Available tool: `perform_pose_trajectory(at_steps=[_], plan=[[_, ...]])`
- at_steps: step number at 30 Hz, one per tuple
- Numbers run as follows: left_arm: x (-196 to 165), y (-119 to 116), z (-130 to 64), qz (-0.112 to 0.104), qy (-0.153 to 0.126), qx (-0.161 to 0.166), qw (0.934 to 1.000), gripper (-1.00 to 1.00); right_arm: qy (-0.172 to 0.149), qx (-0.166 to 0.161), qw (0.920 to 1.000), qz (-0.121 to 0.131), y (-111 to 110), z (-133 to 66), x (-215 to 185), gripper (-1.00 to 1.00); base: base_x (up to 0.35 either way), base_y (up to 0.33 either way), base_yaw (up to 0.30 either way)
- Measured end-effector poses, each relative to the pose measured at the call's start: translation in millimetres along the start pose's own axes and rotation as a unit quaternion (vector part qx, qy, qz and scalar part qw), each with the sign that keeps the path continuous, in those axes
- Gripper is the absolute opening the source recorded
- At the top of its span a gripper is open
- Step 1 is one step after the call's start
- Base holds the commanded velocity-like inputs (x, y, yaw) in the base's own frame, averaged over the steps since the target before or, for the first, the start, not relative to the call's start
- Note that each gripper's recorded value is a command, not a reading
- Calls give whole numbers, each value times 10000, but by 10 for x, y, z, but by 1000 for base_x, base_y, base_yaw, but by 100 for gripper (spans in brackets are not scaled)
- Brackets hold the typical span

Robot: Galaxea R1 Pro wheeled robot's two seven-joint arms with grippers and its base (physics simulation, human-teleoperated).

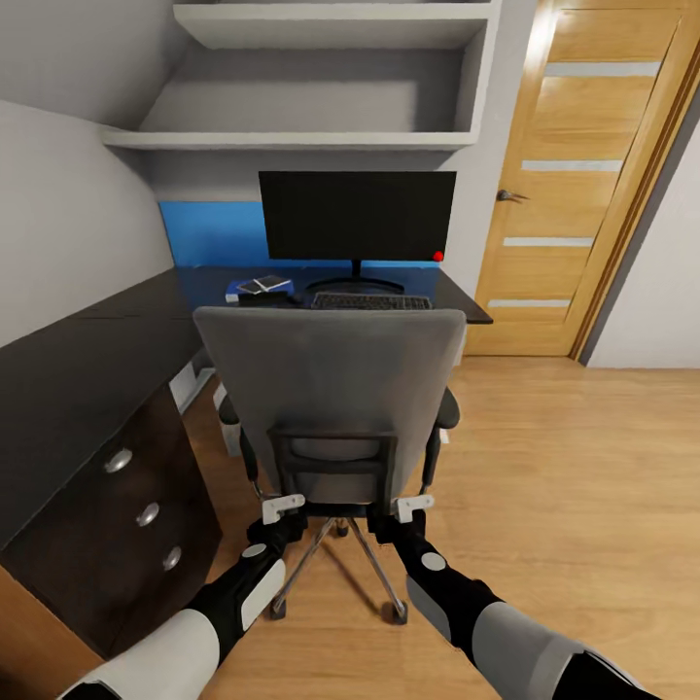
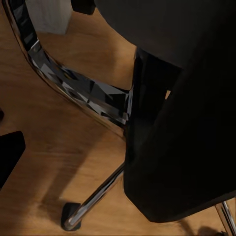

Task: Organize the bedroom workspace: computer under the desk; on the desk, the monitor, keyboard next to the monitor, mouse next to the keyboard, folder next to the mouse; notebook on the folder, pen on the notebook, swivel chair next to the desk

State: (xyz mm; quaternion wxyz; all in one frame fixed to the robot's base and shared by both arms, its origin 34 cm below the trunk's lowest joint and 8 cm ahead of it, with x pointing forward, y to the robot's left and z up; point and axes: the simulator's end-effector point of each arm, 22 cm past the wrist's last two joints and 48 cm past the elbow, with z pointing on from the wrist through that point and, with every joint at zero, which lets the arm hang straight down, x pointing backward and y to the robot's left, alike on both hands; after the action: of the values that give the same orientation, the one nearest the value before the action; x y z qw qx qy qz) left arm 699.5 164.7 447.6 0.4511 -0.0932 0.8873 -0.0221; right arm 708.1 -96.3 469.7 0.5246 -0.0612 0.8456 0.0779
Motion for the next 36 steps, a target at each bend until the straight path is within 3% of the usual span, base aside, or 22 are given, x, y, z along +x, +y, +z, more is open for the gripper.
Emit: perform_pose_trajectory(at_steps=[36], plan=[[4,-3,0,-11,6,5,10000,100,-4,3,10000,-5,-3,0,-3,100,317,-95,0]])
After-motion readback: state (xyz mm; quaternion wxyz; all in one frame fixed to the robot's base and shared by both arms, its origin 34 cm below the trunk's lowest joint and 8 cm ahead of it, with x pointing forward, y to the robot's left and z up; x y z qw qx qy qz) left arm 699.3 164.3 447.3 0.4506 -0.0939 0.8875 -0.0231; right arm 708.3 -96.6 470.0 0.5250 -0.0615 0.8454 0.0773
